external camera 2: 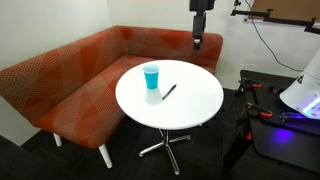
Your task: Move the cup to the left
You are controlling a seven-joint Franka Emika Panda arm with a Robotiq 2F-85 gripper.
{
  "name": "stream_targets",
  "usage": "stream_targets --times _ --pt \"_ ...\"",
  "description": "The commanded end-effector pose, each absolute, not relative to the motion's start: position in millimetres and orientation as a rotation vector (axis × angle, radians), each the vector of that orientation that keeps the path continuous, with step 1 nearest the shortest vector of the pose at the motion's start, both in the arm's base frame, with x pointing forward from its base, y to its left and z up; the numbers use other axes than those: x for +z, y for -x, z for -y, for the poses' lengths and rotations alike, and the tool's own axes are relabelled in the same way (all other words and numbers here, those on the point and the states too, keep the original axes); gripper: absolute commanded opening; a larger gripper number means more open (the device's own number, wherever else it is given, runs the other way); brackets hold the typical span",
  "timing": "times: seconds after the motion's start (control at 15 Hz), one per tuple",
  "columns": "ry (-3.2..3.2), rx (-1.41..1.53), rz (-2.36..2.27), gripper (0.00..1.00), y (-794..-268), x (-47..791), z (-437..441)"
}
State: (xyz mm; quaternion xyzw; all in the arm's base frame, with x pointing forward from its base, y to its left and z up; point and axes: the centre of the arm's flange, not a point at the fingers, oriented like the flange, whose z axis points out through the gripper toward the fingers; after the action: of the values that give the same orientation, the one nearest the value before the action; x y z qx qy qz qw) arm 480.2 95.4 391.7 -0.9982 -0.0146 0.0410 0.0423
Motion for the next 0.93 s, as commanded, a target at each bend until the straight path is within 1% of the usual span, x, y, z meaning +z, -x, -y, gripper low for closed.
stream_targets --times 0.0,0.53,0.87 --pt "3.102 0.024 0.11 1.0 -507.8 385.2 -81.5" --pt "3.108 -0.171 0.287 1.0 -562.8 372.3 -64.9" --pt "3.088 -0.157 0.368 1.0 -603.9 351.2 -58.5"
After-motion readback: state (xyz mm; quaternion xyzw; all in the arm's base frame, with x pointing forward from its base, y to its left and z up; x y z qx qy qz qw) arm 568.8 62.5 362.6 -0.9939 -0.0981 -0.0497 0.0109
